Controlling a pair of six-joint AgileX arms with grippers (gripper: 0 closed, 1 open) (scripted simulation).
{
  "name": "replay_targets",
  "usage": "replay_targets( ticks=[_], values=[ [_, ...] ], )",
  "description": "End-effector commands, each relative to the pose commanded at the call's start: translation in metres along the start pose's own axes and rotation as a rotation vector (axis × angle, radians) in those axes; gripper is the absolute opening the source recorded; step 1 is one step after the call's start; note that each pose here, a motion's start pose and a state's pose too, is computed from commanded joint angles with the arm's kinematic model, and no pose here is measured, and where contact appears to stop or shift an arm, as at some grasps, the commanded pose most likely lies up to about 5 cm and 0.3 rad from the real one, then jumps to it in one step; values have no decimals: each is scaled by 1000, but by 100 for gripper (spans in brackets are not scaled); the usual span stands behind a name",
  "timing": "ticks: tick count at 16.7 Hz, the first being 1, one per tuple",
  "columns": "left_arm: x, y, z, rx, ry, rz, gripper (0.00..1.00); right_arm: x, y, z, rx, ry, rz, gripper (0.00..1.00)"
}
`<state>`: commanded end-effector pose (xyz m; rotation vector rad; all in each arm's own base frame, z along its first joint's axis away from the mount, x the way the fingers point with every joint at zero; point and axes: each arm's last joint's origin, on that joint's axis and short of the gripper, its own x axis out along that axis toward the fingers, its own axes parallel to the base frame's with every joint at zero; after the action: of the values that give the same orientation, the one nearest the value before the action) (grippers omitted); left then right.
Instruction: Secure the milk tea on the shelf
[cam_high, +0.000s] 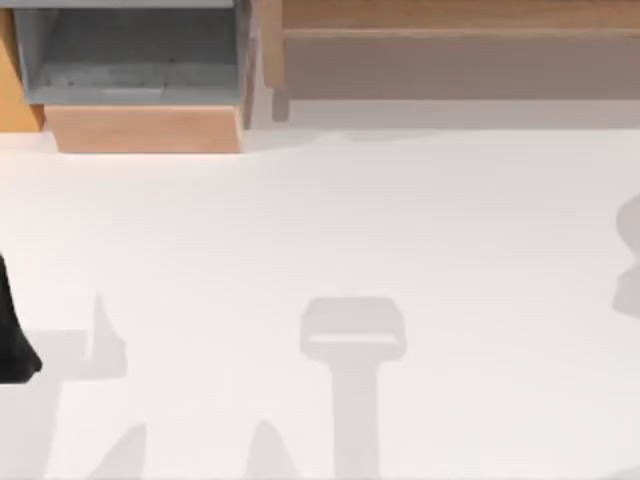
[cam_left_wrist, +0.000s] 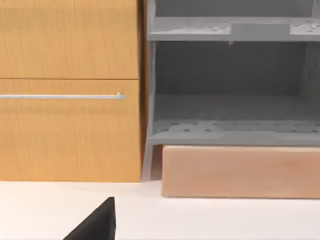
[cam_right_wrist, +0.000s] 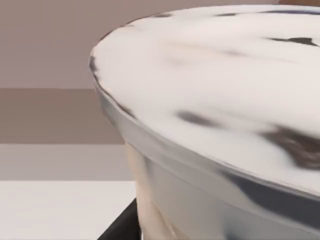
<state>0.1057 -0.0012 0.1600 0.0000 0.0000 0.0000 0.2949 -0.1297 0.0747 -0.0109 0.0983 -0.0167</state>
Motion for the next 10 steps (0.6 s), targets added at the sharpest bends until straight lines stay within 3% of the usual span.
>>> replay_targets(
  ticks=[5,10],
  values=[
    [0,0,0,0,0,0,100,0,0,0,0,0,0,2],
    [0,0,0,0,0,0,100,0,0,0,0,0,0,0]
  ],
)
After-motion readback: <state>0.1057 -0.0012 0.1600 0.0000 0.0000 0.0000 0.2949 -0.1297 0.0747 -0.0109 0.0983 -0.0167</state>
